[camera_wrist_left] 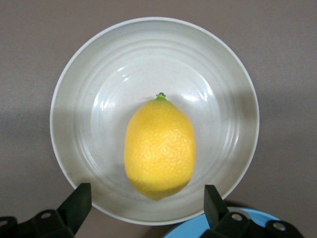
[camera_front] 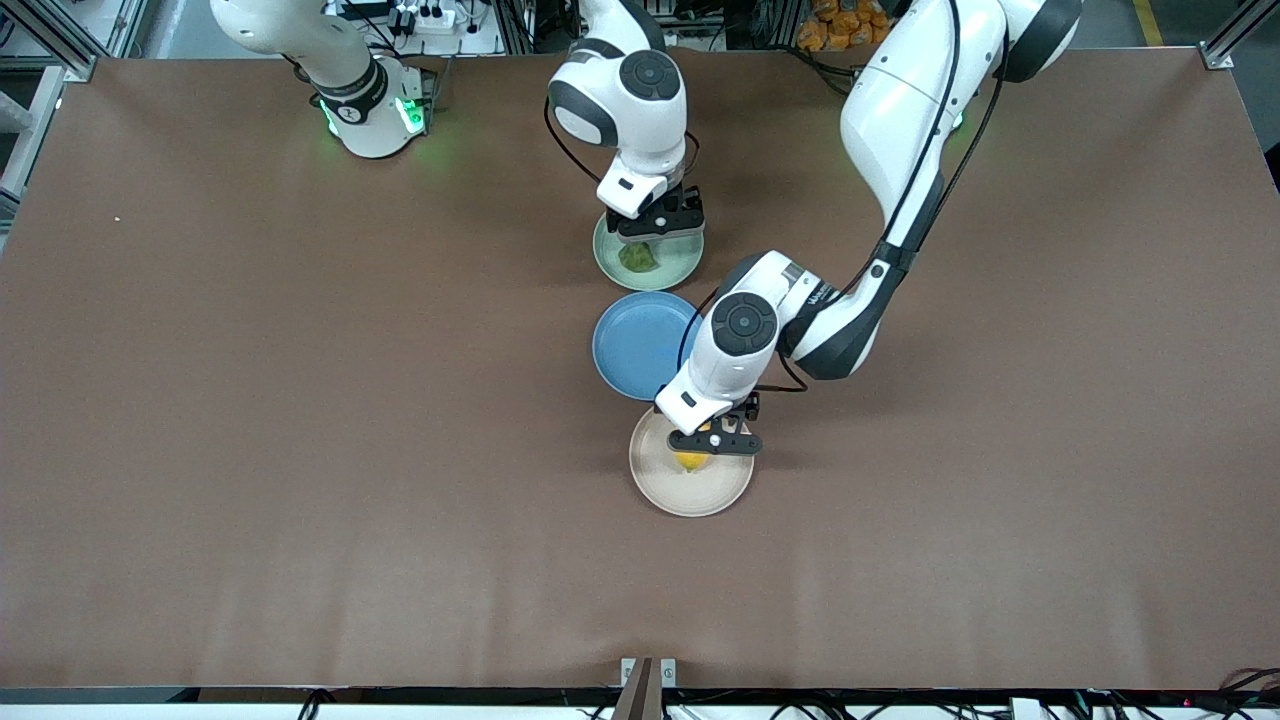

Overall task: Pick lemon and lettuce from plates
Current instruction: 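Lower the left gripper over the lemon while the right gripper lowers onto lettuce, then close the left gripper on the lemon while the right gripper grips the lettuce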

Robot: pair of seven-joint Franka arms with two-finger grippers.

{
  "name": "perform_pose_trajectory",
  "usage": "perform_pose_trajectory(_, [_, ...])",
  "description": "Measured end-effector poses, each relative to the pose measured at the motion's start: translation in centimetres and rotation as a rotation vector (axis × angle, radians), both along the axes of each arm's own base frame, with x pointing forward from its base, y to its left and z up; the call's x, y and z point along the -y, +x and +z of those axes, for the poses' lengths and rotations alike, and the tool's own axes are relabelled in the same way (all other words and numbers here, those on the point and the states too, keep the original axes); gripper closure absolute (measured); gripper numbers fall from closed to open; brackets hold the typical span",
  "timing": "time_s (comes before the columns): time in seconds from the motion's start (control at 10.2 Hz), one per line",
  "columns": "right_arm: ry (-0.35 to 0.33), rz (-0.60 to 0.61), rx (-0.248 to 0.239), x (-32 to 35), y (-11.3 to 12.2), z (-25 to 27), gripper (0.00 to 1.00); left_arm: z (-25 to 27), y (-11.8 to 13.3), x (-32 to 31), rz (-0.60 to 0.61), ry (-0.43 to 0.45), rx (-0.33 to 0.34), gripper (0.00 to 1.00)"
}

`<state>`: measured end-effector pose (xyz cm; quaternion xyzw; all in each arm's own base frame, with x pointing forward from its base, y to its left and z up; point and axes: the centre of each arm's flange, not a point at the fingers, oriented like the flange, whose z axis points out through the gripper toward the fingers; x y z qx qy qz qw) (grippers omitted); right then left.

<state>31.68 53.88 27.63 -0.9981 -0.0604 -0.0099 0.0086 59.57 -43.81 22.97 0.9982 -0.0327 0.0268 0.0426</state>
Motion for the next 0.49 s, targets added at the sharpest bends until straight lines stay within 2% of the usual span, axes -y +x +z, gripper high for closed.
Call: perform_pose_trajectory(0.49, [0.021,-0.002,0.019,1.4,-0.6,-3.3,0.0,-0.7,0.9,-0.6,0.015,-0.017,0.039,0.0])
